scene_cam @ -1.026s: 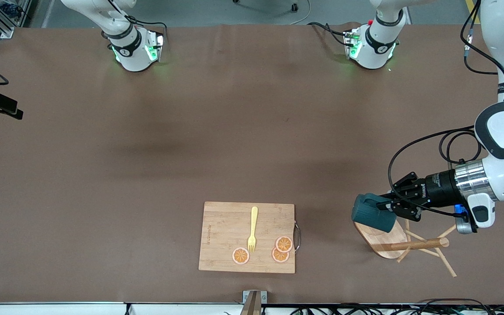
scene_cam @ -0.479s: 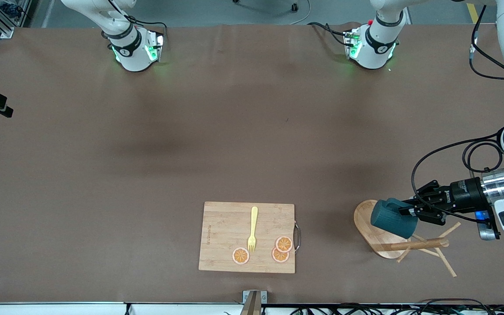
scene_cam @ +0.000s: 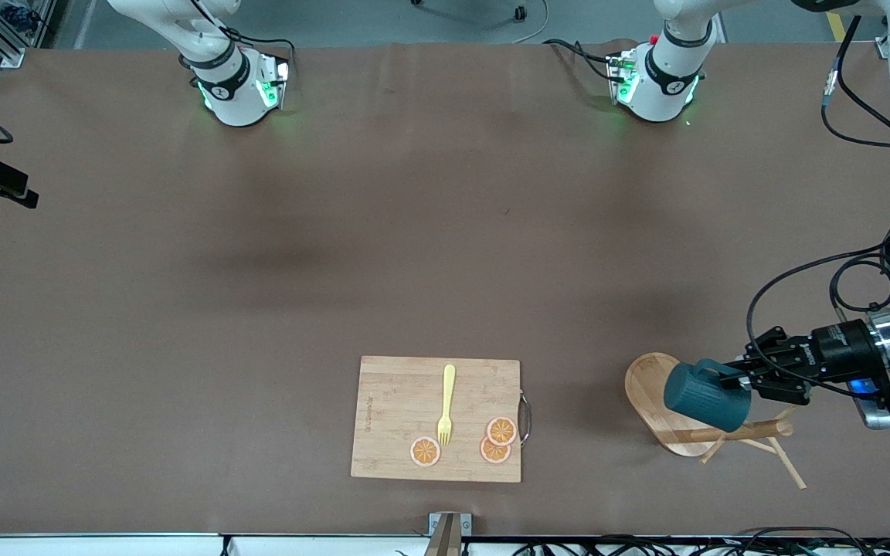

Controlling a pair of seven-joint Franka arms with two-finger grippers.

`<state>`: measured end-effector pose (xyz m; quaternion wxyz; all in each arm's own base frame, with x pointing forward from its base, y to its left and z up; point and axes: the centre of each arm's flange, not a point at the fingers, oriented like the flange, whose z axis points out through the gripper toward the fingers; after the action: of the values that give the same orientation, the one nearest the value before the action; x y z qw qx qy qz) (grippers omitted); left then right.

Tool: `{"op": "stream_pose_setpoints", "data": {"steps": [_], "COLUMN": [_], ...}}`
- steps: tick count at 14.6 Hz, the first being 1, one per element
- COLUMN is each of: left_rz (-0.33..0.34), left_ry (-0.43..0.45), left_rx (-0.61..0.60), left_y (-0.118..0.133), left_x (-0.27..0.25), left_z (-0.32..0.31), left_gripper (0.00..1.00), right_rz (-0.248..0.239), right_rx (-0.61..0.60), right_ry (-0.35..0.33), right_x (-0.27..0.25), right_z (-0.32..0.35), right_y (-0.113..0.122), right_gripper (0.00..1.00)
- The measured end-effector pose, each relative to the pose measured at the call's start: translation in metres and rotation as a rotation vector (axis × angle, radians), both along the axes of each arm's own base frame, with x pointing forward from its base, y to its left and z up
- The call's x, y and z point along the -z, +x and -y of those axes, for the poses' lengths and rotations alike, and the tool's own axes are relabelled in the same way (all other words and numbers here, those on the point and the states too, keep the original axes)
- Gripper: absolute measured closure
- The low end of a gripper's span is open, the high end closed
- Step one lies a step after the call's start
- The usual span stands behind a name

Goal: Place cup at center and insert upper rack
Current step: 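Lower the mug with the left gripper onto a rack peg, then open the left gripper to release the mug on the peg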

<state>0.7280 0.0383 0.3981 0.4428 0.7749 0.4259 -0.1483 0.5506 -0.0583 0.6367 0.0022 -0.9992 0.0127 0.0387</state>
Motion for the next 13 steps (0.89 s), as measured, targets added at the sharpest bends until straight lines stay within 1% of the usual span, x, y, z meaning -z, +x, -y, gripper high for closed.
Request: {"op": "stream_pose_setpoints", "data": {"steps": [3, 6, 9, 13], "left_rz": [-0.002, 0.011, 0.008, 0.004], "left_ry": [-0.028, -0.059, -0.067, -0.069], "left_rx": [-0.020, -0.016, -0.011, -0.029], "left_y": [0.001, 0.002, 0.003, 0.002], "left_x": [0.013, 0.022, 0.035, 0.039], "left_z": [-0.015, -0.016, -0.017, -0.030], "left_gripper": [0.79, 0.79, 0.79, 0.79], "right_rz": [-0.013, -0.014, -0.014, -0.012], "right_rx": [0.001, 0.001, 0.002, 0.002], "right_ry": [0.001, 0.002, 0.002, 0.001], "right_x": [0.004, 0.005, 0.005, 0.004], "right_z": [0.000, 0.000, 0.001, 0.001], "right_y": [-0.001, -0.001, -0.001, -0.001], "right_gripper": [0.00, 0.00, 0.00, 0.00]}}
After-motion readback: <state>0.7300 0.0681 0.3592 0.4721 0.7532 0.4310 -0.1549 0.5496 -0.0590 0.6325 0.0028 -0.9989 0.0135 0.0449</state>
